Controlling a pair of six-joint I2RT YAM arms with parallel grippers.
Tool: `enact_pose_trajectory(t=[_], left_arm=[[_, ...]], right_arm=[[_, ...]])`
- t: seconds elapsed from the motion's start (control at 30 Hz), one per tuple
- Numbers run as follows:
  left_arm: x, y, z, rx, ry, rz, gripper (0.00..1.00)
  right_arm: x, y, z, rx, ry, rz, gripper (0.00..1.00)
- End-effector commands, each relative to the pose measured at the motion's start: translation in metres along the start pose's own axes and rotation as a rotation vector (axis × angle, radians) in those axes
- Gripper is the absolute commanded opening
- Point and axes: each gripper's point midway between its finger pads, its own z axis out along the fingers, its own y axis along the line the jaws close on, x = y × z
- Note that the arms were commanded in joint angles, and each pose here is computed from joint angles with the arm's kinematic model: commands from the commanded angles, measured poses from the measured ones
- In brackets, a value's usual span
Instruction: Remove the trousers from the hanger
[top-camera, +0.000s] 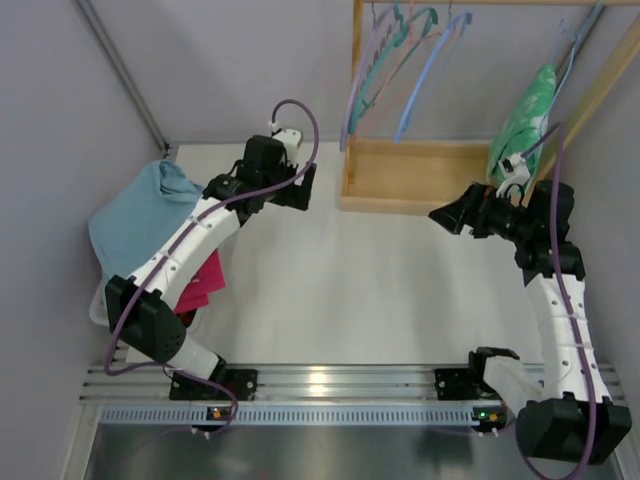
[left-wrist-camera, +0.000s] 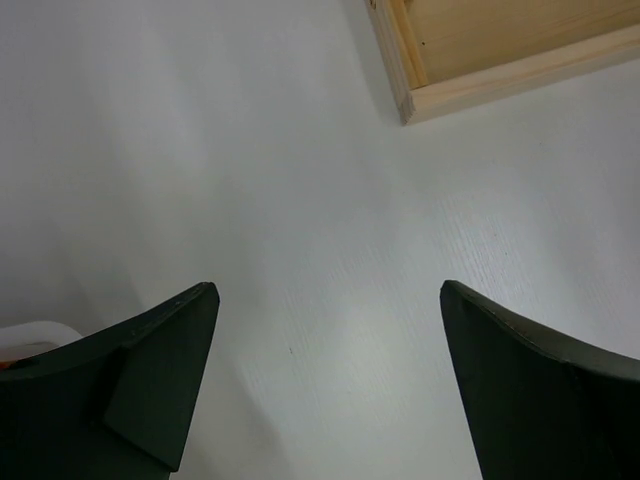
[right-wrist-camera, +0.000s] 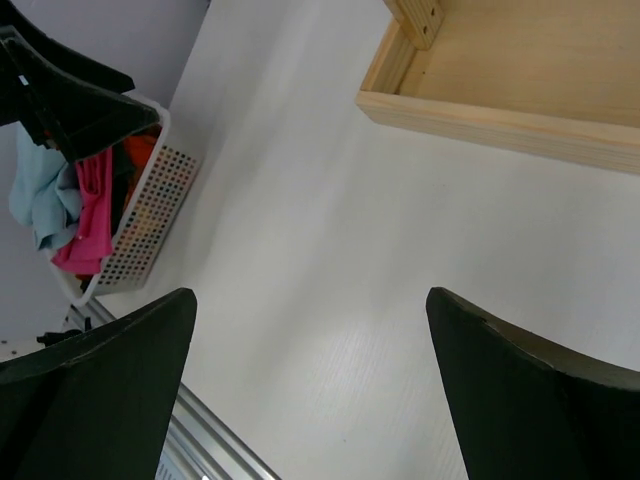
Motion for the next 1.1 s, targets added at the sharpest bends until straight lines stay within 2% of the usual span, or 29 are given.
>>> enact_pose_trajectory(t=[0.0,0.17,0.43,0.6,0.8,1.07], left_arm=[[-0.032,-0.004,-0.024,0.034,-0.093,0.021,0.99],[-0.045,-0.004,-0.034,0.044,-0.13,0.01,0.99],[-0.065,-0.004,-0.056,0.074,-0.198,-0.02,0.99],[-0.073,-0.019,-0.063,0.165,-0.211,-0.048,0.99],[-0.076,-0.017,-0.069,0.155,-0.229,-0.05,0.99],[-0.076,-0.017,-0.069,0.154,-0.229,-0.053,0.99]], right_arm=[[-0.033,0.028,-0.02,-0.058,-0.071,-0.11,0.99],[-0.052,0.04,-0.037,-0.088,-0.093,-0.088,0.99],[-0.115,0.046,-0.081,-0.049,-0.197,-0.075,0.99],[-0.171,0.027,-0.114,0.037,-0.343,-0.049,0.99],[-0.235,-0.003,-0.146,0.091,-0.491,0.001,0.99],[-0.279,-0.048,-0.148,0.087,-0.601,0.155,0.99]])
